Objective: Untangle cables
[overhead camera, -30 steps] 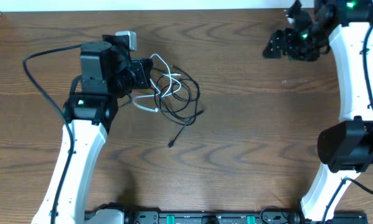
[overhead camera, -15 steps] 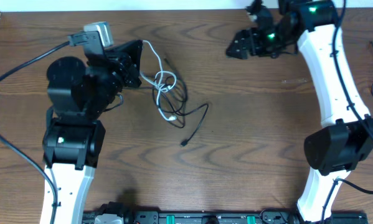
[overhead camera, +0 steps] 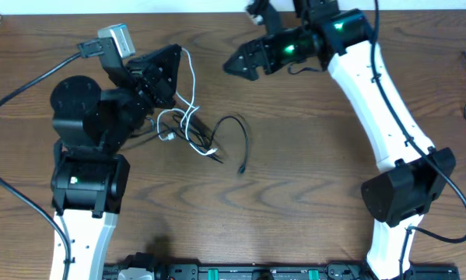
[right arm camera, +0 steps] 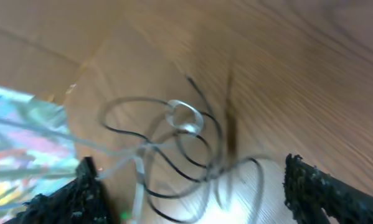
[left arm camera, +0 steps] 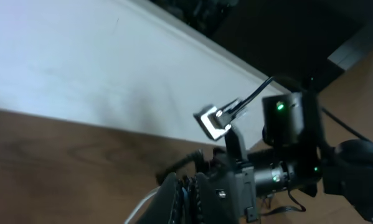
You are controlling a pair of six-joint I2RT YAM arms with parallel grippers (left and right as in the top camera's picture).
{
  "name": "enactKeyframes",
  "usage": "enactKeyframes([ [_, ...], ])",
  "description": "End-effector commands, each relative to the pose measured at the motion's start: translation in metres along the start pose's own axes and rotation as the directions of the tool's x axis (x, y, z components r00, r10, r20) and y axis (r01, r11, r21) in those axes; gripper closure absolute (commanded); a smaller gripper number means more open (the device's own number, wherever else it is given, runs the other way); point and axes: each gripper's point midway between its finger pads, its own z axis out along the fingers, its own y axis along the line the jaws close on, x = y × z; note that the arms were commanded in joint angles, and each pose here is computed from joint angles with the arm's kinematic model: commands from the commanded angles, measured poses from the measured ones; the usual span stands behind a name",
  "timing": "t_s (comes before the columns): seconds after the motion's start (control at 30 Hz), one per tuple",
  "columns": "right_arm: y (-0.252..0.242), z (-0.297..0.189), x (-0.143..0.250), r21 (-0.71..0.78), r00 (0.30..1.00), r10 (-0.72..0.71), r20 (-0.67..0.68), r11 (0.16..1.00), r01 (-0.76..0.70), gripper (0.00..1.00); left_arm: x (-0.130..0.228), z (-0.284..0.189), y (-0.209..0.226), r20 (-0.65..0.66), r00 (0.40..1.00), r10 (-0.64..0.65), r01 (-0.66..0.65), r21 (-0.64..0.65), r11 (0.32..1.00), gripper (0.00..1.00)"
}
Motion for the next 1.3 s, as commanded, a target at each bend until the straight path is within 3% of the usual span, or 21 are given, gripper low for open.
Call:
enactKeyframes([
  [0.0, 0.023, 0.008, 0.000, -0.118, 1.000, -0.001, -0.004, 0.993, 0.000, 0.07, -0.004, 0.001, -0.009, -0.006, 1.000, -0.002, 0.003, 0.032, 0.999, 0.93],
  [0.6, 0.066, 0.035, -0.020, -0.182, 0.999, 0.016, 0.049, 0.983, -0.007, 0.11, -0.006, 0.001, -0.010, 0.001, 1.000, -0.030, 0.030, 0.038, 0.999, 0.93],
  [0.9, 0.033, 0.058, -0.050, 0.032, 0.965, 0.173, 0.196, 0.983, -0.183, 0.13, 0.003, -0.002, -0.031, -0.075, 0.991, -0.113, 0.123, 0.147, 0.982, 0.93],
  [1.07, -0.017, 0.036, -0.066, 0.210, 0.931, 0.178, 0.317, 0.945, -0.252, 0.14, 0.003, -0.002, -0.030, -0.077, 0.990, -0.115, 0.125, 0.143, 0.982, 0.93],
  [1.27, -0.057, -0.003, -0.091, 0.235, 0.881, 0.180, 0.438, 0.923, -0.305, 0.17, 0.004, -0.002, -0.030, -0.079, 0.990, -0.117, 0.127, 0.143, 0.982, 0.92],
])
